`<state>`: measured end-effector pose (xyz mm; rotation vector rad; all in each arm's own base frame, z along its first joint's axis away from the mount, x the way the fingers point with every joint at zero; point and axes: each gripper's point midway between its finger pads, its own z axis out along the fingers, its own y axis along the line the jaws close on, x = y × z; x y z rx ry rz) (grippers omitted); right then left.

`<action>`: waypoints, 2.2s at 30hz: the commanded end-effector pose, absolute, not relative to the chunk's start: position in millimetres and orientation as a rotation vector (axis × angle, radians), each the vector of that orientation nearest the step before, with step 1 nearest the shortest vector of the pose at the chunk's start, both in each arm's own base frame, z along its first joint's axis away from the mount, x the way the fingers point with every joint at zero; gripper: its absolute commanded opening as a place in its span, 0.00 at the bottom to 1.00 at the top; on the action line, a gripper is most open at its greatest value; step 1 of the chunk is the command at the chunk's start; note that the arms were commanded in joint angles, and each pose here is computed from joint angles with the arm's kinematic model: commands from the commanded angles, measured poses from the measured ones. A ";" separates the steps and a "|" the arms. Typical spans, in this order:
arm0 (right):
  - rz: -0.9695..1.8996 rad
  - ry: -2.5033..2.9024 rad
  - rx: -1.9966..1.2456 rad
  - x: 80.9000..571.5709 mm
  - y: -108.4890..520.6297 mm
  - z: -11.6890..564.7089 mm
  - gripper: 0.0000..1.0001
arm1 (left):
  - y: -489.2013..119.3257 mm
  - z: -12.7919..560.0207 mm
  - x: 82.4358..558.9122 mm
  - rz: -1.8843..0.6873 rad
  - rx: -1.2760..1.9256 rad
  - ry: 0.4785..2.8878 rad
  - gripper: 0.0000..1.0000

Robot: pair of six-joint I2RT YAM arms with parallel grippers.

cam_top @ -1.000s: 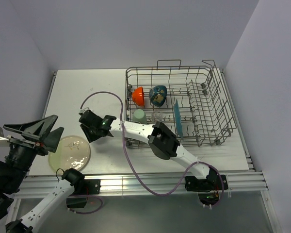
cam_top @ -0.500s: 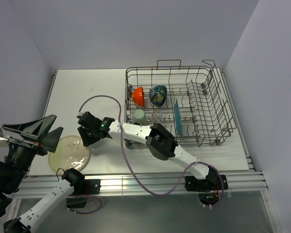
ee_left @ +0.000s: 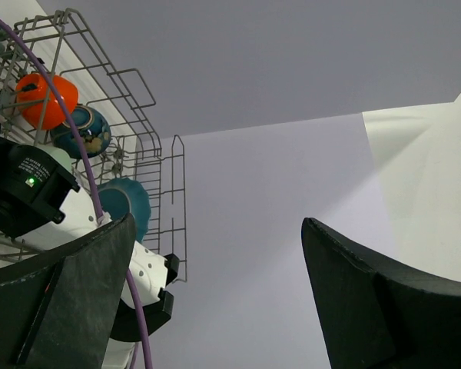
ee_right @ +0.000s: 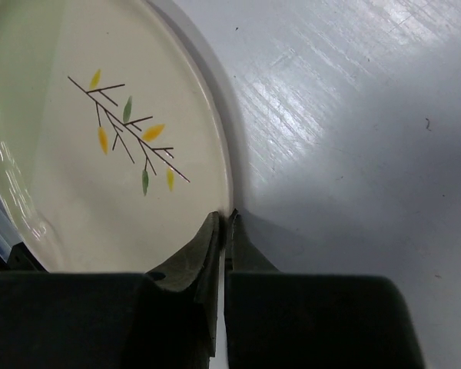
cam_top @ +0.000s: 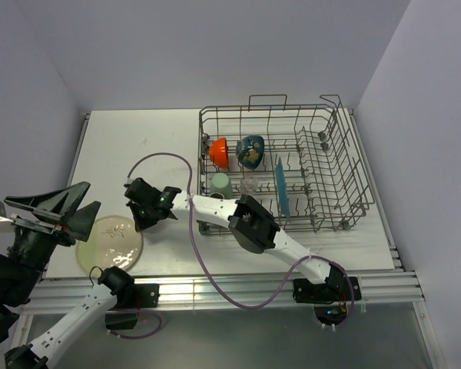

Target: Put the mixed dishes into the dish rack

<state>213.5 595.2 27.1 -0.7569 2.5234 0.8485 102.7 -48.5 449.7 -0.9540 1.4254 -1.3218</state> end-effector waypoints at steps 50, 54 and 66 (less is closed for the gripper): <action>0.767 2.420 -0.299 397.8 484.9 125.8 0.00 | -159.8 188.3 176.8 -1.043 -1.644 2.088 0.80; 0.777 2.426 -0.287 394.7 483.3 126.5 0.00 | -148.5 191.5 212.8 -0.995 -1.639 2.009 0.81; 0.813 2.407 -0.279 398.6 483.4 139.4 0.00 | -139.2 155.7 256.6 -0.884 -1.742 2.001 0.81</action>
